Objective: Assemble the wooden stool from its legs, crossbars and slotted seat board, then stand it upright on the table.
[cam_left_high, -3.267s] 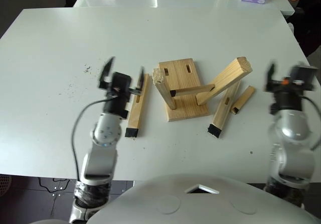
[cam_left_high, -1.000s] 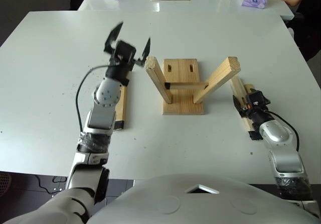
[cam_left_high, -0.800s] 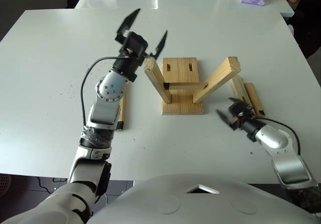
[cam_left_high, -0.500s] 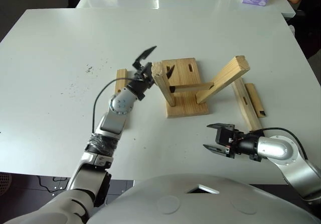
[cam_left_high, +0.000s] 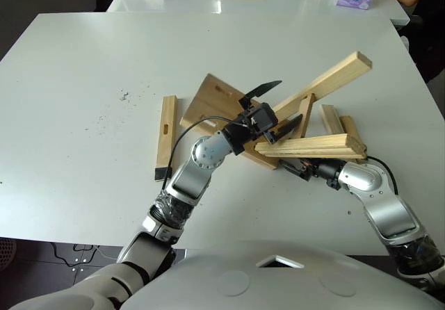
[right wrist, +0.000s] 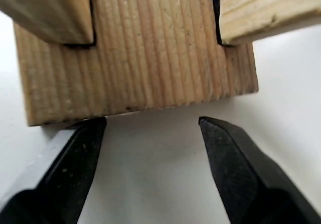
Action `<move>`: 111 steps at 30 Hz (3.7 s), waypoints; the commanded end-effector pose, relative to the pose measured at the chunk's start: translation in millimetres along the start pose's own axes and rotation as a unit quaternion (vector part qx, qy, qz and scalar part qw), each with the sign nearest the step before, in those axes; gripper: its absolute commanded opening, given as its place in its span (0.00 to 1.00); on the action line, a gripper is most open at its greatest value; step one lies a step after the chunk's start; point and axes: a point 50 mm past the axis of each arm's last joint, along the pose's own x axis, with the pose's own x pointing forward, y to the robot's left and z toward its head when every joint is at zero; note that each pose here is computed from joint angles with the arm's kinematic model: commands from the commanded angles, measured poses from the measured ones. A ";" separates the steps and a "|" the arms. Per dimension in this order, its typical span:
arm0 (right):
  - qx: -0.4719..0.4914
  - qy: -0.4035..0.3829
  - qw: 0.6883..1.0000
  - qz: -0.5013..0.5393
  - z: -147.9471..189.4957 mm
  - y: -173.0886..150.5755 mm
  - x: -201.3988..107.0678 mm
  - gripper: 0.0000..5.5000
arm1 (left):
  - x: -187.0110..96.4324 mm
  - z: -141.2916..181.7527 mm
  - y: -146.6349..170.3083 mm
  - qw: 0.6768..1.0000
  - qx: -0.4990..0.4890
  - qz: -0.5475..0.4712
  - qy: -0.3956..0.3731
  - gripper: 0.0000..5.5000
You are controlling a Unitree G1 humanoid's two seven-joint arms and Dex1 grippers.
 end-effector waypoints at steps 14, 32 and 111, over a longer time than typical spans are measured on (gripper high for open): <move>-0.032 0.054 0.998 0.006 -6.7 -16.8 -25.2 0.62 | -15.9 -43.0 50.7 0.980 -0.061 0.117 0.146 0.81; 0.020 -0.007 0.986 0.163 6.8 41.8 -7.3 0.62 | -34.6 -104.5 109.7 0.948 0.207 -0.018 0.243 0.81; 0.308 0.071 0.922 -0.222 -91.9 -29.2 -77.8 0.40 | -156.0 -55.2 108.4 0.943 0.041 0.172 0.282 0.81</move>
